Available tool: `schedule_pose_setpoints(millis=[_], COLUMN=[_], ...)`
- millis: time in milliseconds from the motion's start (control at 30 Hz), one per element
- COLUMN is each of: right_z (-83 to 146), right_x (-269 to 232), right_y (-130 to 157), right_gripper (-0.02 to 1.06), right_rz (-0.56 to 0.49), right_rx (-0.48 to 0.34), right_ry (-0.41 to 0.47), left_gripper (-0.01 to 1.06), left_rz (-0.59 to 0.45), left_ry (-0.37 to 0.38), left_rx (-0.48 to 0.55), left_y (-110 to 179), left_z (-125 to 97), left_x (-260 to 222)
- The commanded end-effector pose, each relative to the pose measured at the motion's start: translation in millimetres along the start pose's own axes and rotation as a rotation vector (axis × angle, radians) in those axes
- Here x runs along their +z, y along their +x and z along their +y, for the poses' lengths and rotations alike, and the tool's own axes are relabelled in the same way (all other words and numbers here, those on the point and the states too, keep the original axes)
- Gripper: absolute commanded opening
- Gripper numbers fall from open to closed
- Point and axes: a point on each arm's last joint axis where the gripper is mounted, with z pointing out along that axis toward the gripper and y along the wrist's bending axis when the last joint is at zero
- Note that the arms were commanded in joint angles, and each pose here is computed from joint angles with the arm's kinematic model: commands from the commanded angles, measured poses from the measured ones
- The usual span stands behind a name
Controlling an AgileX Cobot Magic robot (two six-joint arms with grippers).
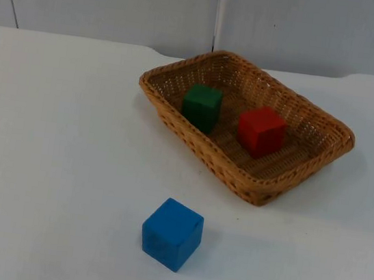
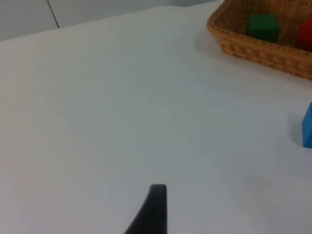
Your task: Pick up one cube with each hand and place exactly two cubes into the same basket, leaving the remaining cube outside.
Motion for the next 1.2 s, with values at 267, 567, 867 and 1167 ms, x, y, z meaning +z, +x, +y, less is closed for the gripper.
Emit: schedule_pose_setpoints(millis=[267, 567, 867, 1167], right_z=[-0.2, -0.2, -0.2, -2.4], right_x=[0.4, 0.4, 0.4, 0.9], right_y=[0.1, 0.1, 0.1, 0.7], right_gripper=[0.67, 0.67, 1.05, 1.05], right_rz=[-0.009, -0.009, -0.01, -0.006], right_rx=[0.0, 0.0, 0.01, 0.039], right_ry=[0.007, 0.007, 0.007, 0.032], left_gripper=[0.86, 0.86, 0.86, 0.86], left_rz=[-0.014, -0.015, -0.016, -0.016], left_ry=[-0.017, -0.015, -0.011, -0.011], left_rx=[-0.017, -0.041, -0.039, -0.039], left_y=[-0.1, -0.1, -0.5, -0.5], left_z=[1.6, 1.4, 1.1, 1.1], left_x=[1.0, 1.0, 0.6, 0.6])
